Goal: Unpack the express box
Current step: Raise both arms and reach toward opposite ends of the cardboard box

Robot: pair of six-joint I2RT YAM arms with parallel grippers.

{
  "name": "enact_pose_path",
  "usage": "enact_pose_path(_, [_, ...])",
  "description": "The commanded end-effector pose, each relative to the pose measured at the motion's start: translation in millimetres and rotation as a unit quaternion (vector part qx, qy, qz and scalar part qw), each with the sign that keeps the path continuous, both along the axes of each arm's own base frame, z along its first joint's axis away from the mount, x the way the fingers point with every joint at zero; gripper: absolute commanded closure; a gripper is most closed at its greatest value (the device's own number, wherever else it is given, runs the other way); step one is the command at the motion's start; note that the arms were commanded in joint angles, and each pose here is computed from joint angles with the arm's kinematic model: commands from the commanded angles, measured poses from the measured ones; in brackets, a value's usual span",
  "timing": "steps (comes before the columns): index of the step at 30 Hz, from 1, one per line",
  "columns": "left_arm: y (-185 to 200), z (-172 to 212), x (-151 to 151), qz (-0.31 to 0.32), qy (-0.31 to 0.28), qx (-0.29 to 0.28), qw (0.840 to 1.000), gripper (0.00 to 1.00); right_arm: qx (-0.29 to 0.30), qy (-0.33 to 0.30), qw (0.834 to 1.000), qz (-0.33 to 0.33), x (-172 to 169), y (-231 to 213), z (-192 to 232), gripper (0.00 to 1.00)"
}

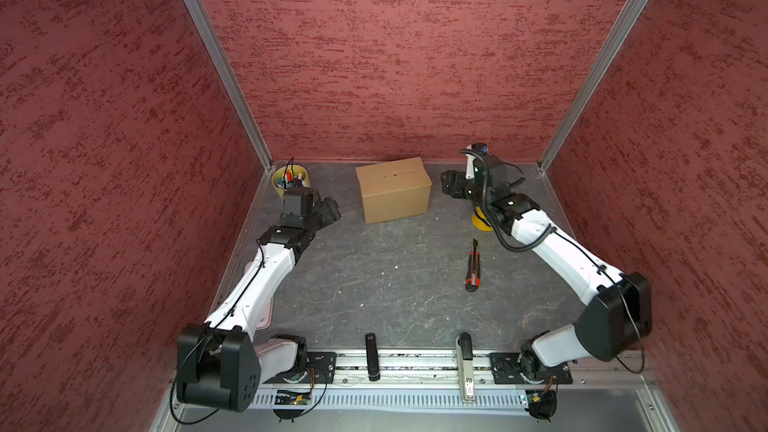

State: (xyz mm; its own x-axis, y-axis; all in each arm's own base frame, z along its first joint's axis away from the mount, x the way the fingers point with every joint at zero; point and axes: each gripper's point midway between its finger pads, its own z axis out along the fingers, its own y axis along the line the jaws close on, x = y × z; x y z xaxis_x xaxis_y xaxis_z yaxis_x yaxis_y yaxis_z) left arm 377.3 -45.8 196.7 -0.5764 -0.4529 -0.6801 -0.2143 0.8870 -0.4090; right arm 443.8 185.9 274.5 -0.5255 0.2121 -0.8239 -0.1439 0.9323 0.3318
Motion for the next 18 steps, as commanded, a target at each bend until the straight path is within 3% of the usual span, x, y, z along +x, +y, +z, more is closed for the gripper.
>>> enact_pose_path(1, [-11, 0, 10, -0.02, 0.015, -0.011, 1.0, 0.21, 0.021, -0.007, 0.999, 0.032, 12, 21, 7, 0.39])
enact_pose_path(3, [-16, -6, 18, -0.029, 0.026, -0.017, 0.999, 0.28, 0.023, -0.009, 0.999, 0.036, 21, 27, 4, 0.52])
enact_pose_path(11, [-33, -21, 51, -0.054, 0.045, -0.033, 0.997, 0.63, 0.012, 0.021, 1.0, 0.016, 67, 24, -34, 0.84])
enact_pose_path(14, [-35, -27, 63, -0.056, 0.051, -0.036, 0.996, 0.71, 0.029, 0.041, 0.999, 0.019, 84, 20, -52, 0.91])
enact_pose_path(18, [-39, -37, 79, -0.058, 0.054, -0.037, 0.996, 0.73, 0.037, 0.055, 0.998, 0.021, 107, 13, -70, 0.98])
